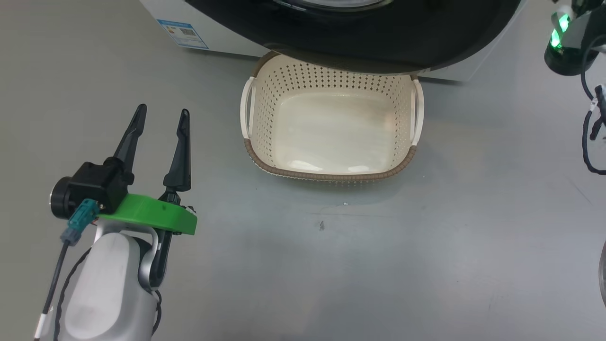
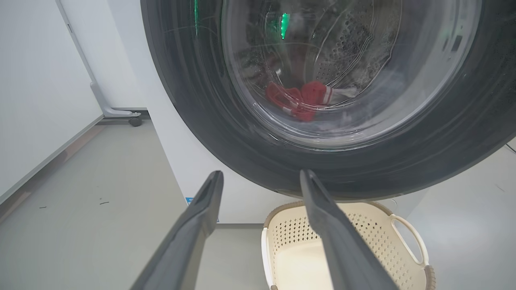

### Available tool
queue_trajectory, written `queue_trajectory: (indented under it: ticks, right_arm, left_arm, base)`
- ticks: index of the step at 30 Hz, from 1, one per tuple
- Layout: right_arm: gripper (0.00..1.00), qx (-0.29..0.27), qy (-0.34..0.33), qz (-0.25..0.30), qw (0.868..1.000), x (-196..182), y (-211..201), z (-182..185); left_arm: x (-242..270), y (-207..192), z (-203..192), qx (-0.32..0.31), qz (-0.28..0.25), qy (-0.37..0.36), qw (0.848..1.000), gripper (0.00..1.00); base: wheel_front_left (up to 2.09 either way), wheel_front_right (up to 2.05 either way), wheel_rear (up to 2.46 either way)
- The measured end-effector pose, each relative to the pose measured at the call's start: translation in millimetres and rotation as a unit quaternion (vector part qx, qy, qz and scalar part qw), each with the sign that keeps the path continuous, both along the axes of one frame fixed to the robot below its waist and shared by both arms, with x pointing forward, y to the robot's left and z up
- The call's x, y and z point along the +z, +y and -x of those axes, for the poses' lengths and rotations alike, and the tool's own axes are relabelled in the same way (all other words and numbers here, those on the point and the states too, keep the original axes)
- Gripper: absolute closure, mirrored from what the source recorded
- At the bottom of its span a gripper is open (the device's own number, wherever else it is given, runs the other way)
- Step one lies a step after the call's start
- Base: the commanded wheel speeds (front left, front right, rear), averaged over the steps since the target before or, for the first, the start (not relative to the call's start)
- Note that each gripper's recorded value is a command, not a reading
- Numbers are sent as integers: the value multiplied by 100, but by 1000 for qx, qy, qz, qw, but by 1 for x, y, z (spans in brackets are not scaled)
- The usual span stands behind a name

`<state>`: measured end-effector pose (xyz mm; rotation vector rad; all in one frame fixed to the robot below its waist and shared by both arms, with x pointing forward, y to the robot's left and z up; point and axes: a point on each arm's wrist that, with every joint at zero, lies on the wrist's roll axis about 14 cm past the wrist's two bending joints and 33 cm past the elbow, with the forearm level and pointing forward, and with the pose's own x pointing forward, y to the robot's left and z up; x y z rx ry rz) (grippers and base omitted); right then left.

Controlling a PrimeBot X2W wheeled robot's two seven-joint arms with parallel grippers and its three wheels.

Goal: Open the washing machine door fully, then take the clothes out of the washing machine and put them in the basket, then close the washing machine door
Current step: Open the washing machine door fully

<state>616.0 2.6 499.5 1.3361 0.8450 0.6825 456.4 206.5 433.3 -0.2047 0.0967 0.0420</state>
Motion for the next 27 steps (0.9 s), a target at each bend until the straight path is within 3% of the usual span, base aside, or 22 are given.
queue_trajectory:
  ticks: [27]
  right_arm:
    - [100, 115, -4, -9, 993, -11, 42, 87]
  left_arm:
    - [14, -12, 15, -16, 2, -11, 1000, 0]
  base:
    - [0, 0, 0]
